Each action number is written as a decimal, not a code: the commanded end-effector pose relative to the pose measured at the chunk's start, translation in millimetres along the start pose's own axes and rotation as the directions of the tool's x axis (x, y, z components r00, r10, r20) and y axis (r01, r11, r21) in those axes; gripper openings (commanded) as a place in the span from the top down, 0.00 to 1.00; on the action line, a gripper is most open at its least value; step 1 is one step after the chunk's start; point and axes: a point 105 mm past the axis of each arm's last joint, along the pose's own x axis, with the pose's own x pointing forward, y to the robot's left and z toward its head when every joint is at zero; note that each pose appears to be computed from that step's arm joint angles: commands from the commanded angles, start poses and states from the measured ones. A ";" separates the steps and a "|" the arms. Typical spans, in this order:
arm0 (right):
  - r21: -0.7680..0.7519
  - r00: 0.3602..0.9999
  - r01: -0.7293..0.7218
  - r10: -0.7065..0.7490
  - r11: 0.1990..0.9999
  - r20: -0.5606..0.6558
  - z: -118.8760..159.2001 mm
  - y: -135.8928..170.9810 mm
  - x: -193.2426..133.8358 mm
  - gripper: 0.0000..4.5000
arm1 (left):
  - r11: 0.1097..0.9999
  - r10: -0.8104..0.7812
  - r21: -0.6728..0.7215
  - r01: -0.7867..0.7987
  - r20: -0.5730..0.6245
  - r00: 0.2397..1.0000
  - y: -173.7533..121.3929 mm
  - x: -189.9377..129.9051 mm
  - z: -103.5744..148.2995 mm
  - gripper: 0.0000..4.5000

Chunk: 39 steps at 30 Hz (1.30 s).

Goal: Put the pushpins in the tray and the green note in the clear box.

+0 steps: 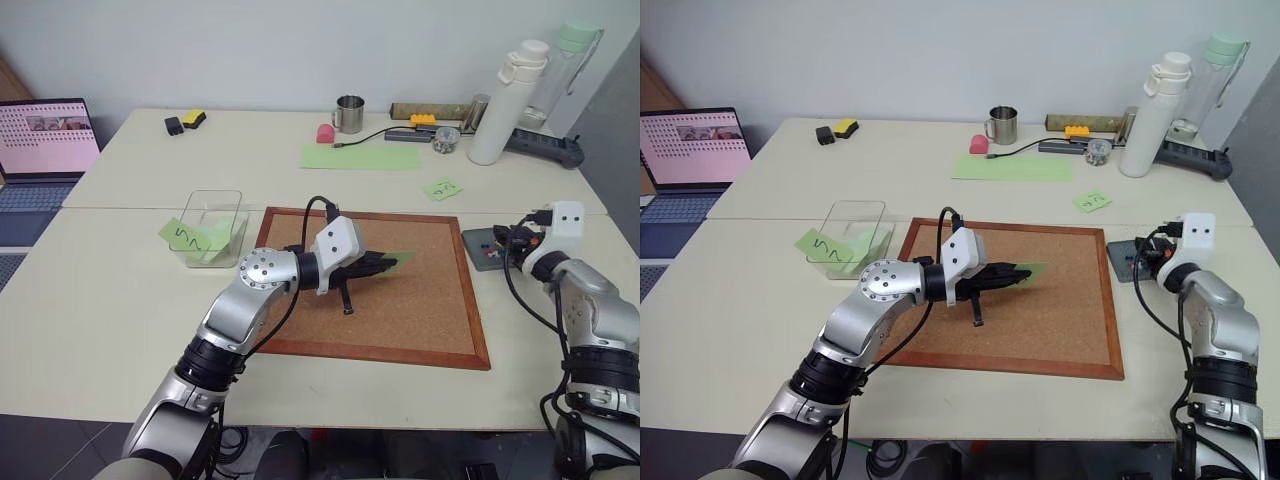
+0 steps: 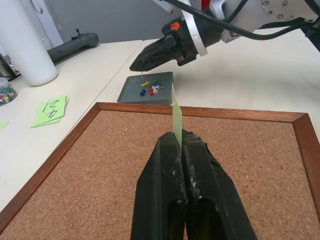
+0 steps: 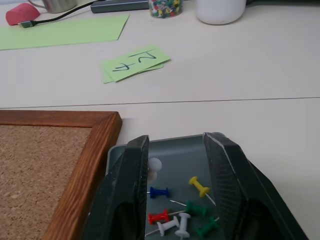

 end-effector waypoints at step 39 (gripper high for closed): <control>-0.366 0.962 -0.161 0.228 0.916 0.147 40.1 27.1 -18.8 0.61 | 0.989 0.148 -0.008 -0.148 0.057 0.987 34.6 -17.3 22.7 1.00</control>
